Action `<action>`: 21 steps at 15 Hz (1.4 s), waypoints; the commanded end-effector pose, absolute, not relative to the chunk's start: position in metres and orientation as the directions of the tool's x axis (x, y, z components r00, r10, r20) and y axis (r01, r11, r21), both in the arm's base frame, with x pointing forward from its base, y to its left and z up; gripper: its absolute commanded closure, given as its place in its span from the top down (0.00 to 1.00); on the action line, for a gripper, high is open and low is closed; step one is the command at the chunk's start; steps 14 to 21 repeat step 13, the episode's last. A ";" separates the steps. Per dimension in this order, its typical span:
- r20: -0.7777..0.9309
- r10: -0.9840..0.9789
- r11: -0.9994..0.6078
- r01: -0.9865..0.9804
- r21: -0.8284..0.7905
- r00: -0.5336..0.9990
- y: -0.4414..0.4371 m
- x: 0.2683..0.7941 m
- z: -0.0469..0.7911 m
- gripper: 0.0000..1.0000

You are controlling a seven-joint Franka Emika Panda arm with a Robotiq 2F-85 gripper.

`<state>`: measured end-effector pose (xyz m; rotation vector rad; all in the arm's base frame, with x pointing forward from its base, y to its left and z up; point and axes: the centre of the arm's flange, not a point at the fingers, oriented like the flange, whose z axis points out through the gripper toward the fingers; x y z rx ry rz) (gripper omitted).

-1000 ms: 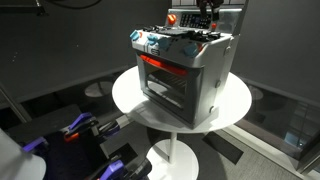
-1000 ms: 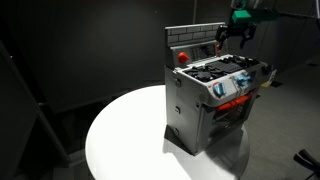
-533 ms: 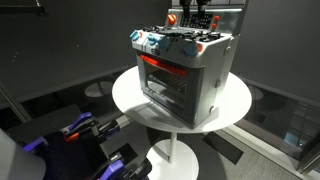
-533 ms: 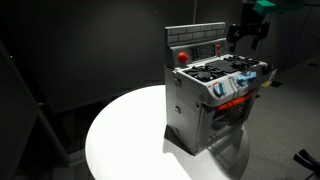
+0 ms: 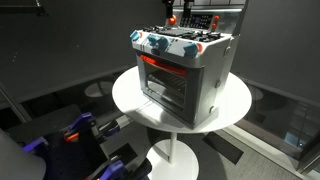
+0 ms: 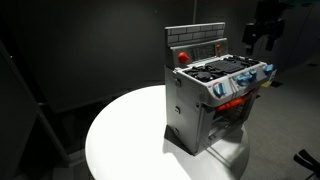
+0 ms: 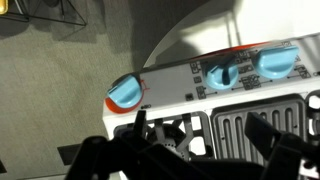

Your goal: Press a button on the toy stove

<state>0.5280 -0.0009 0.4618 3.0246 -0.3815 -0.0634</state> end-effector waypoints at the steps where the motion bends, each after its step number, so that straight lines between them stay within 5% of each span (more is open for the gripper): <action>1: -0.045 -0.196 -0.976 -0.190 0.101 0.980 0.009 0.493 0.465 1.00; 21: -0.066 -0.195 -0.976 -0.187 0.113 0.979 0.023 0.485 0.452 1.00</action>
